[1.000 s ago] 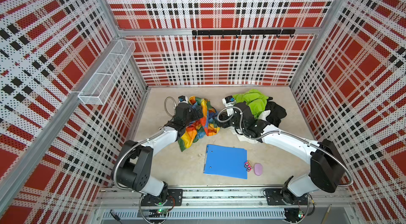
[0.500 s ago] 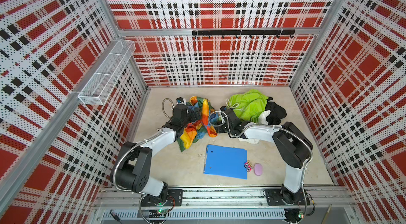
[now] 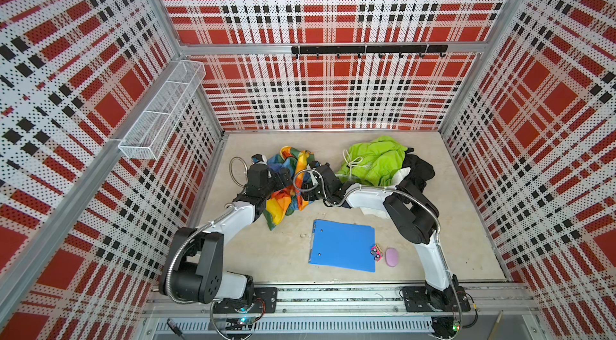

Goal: Pick out a specific cloth from the pile

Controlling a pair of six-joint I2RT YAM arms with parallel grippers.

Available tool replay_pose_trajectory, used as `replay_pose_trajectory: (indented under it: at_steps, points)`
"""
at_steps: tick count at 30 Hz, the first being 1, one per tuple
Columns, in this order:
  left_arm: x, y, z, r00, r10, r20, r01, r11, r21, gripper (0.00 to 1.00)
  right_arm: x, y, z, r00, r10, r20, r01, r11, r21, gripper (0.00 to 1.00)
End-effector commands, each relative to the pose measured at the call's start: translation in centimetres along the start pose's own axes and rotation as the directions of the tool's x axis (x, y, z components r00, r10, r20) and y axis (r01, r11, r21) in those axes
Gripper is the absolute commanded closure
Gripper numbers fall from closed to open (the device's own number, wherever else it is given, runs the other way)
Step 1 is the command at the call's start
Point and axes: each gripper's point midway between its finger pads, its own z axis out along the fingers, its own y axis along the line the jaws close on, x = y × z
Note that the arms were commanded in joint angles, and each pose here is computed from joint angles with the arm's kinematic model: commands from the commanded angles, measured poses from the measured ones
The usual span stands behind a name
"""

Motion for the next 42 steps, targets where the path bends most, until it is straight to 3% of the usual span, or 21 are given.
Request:
replay_pose_trajectory:
  at_steps: [1,8,12,14,21,25,32,36,42]
  points:
    - [-0.2,-1.7,0.4,0.999,0.043,-0.007,-0.042,0.997,0.065,0.01,-0.4,2.0,1.3,1.0,0.002,0.004,-0.002,0.992,-0.123,0.58]
    - [1.9,-5.1,3.0,0.99,0.122,-0.069,-0.115,0.988,0.107,0.01,-1.4,1.1,-1.7,0.999,0.025,0.046,-0.018,0.991,-0.136,0.52]
    - [4.3,-5.7,4.7,0.983,0.126,-0.135,-0.11,0.987,0.118,0.01,-2.0,0.0,-3.7,0.994,0.097,0.055,-0.083,0.973,-0.217,0.54]
    - [5.5,-6.2,5.6,0.977,0.139,-0.16,-0.121,0.986,0.116,0.01,-2.0,-0.3,-4.0,0.992,0.116,0.051,-0.1,0.963,-0.25,0.49]
    - [7.8,-3.8,7.9,0.969,0.108,-0.223,-0.112,0.994,-0.004,0.01,-2.1,-2.3,-6.2,0.986,0.135,0.099,-0.114,0.976,-0.188,0.39]
    - [8.0,-2.6,9.6,0.961,0.122,-0.246,-0.143,0.987,-0.068,0.01,-2.7,-3.0,-8.2,0.984,0.12,0.133,-0.101,0.985,-0.139,0.32]
    - [6.4,0.3,11.6,0.967,0.074,-0.245,-0.119,0.977,-0.176,0.01,-4.3,-2.8,-11.5,0.976,0.078,0.203,-0.062,0.994,-0.086,0.31]
    - [5.7,0.8,12.4,0.969,0.055,-0.24,-0.101,0.978,-0.183,0.01,-5.0,-3.0,-13.4,0.972,0.041,0.233,-0.034,0.999,-0.034,0.31]
    - [3.8,-0.1,12.5,0.978,0.043,-0.206,-0.072,0.988,-0.137,0.01,-5.6,-1.7,-16.4,0.961,-0.017,0.275,0.032,0.998,-0.05,0.3]
